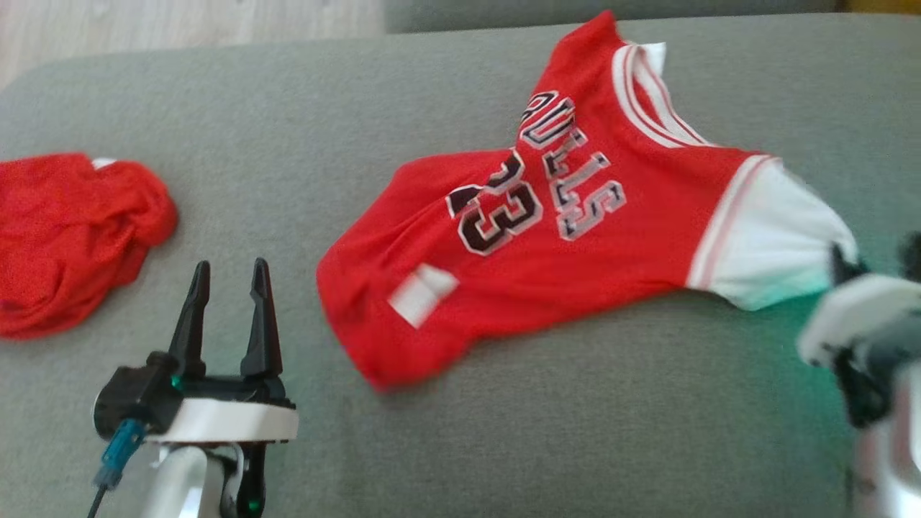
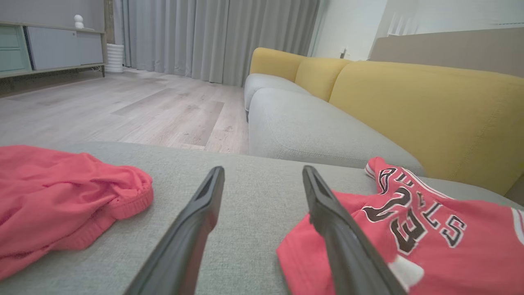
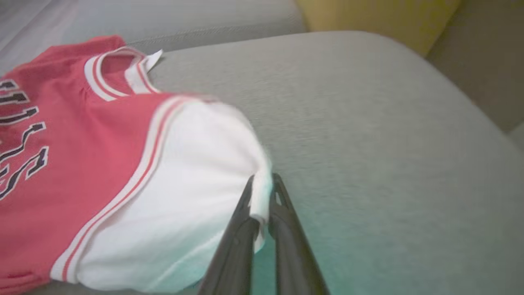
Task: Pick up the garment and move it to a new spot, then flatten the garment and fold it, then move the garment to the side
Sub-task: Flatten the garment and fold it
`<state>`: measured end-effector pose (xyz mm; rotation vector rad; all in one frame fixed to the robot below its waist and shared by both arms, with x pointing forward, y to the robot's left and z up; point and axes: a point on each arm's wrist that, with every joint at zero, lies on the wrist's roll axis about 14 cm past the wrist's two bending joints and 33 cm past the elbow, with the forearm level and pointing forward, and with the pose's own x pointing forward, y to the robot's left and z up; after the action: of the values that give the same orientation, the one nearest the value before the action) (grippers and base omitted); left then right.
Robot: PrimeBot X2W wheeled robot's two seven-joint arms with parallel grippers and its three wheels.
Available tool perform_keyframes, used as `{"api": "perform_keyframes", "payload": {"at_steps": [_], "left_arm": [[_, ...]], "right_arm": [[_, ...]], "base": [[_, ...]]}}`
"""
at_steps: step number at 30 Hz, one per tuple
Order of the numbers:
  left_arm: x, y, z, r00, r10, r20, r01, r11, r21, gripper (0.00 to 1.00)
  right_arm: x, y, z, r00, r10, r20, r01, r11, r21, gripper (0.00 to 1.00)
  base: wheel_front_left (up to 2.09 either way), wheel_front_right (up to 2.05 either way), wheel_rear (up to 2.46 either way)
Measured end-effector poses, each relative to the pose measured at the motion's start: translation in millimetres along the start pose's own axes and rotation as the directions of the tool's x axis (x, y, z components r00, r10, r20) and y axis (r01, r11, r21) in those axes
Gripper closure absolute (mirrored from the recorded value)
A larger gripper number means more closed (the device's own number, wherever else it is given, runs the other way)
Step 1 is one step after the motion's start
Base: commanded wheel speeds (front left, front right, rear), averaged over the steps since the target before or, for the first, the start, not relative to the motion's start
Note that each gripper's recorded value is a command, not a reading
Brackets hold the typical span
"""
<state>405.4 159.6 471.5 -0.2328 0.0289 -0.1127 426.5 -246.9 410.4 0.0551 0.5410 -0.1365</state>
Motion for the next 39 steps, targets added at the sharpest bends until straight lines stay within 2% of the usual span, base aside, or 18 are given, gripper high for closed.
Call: {"api": "perform_keyframes", "payload": {"at_steps": [6,7,8,12,14,20,28,32,35,39], "left_arm": [[-1,-8,-2,1.0,-0.014,-0.003,0.014,1.0,-0.006,0.0],[-1,-9,-3,1.0,-0.019,-0.006,0.018,1.0,-0.007,0.0],[-2,-11,-4,1.0,-0.023,-0.008,0.023,1.0,-0.008,0.0],[-2,-16,-2,0.999,-0.035,-0.004,0.035,0.999,-0.009,0.0],[-3,-15,-1,1.0,-0.03,0.0,0.03,1.0,-0.007,0.0],[-14,-15,-2,1.0,-0.027,-0.006,0.027,1.0,-0.002,0.0],[-21,-19,-2,0.999,-0.037,-0.01,0.037,0.999,0.005,0.0],[-22,-35,-27,0.989,-0.087,-0.122,0.088,0.996,0.008,0.0],[-14,-53,-49,0.963,-0.143,-0.23,0.147,0.989,0.004,0.0],[10,-68,-64,0.93,-0.174,-0.323,0.209,0.975,0.079,0.0]], "right_arm": [[-48,-44,-9,0.994,-0.111,0.018,0.11,0.993,0.041,1.0],[-55,-49,-16,0.994,-0.114,0.001,0.114,0.991,0.066,0.69],[-62,-52,-23,0.993,-0.115,-0.015,0.115,0.99,0.085,0.0],[-81,-57,-38,0.993,-0.113,-0.037,0.116,0.985,0.126,0.0],[-85,-52,-29,0.995,-0.101,0.017,0.098,0.987,0.123,0.0],[-90,-4,17,0.969,0.03,0.244,-0.046,0.997,0.059,0.0],[-91,27,22,0.955,0.12,0.271,-0.132,0.991,0.029,0.0],[-89,32,18,0.955,0.134,0.263,-0.149,0.988,0.037,0.0],[-88,36,14,0.957,0.147,0.251,-0.162,0.986,0.04,0.0],[-89,37,9,0.959,0.149,0.241,-0.165,0.985,0.045,0.0]], "base": [[0.0,0.0,0.0],[0.0,0.0,0.0],[0.0,0.0,0.0],[0.0,0.0,0.0],[0.0,0.0,0.0],[0.0,0.0,0.0],[0.0,0.0,0.0],[0.0,0.0,0.0],[0.0,0.0,0.0],[0.0,0.0,0.0]]}}
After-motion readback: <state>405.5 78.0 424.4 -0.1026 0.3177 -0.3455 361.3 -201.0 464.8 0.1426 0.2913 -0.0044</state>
